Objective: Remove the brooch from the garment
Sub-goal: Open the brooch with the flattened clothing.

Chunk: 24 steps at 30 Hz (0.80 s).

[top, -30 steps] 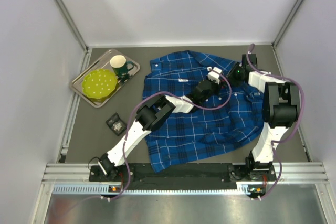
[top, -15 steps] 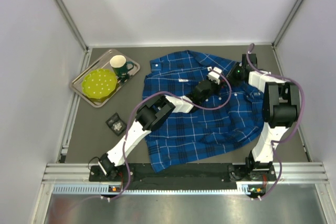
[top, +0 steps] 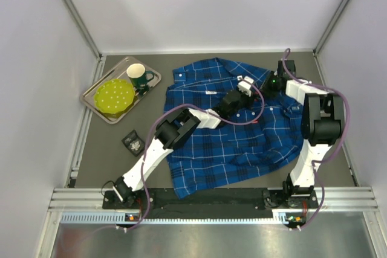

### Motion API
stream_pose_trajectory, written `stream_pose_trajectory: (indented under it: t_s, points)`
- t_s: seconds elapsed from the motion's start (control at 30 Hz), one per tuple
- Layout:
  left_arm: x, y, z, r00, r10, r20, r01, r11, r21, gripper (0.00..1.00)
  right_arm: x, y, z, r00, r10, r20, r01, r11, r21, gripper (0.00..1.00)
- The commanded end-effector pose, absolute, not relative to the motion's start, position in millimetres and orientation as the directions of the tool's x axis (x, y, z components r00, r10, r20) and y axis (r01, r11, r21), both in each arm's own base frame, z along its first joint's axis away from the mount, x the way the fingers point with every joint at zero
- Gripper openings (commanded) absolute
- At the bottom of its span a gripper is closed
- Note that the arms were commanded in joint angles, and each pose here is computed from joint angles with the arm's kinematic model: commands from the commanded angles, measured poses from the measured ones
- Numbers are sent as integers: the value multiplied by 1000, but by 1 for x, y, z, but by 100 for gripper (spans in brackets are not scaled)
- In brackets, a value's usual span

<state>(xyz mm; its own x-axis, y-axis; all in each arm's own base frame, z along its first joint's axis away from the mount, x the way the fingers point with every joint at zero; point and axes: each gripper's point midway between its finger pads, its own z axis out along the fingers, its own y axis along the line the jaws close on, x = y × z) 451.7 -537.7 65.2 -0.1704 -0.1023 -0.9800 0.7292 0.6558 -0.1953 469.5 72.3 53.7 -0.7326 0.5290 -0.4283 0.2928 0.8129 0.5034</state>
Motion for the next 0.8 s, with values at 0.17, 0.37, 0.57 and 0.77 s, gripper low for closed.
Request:
stream_pose_trajectory:
  t_s: [0.17, 0.37, 0.57, 0.77]
  points:
    - [412, -573, 90, -289, -69, -955, 843, 454, -288, 0, 487, 103, 87, -767, 361, -530, 80, 874, 480, 0]
    - [406, -574, 81, -405, -16, -914, 837, 396, -377, 0, 483, 110, 84, -786, 281, -550, 0, 891, 454, 0]
    - [416, -566, 73, -517, -20, -856, 788, 380, -485, 0, 481, 121, 84, -783, 222, -581, -47, 910, 411, 0]
    - [415, -565, 70, -537, -27, -843, 775, 379, -506, 0, 483, 120, 86, -771, 240, -590, -38, 907, 418, 0]
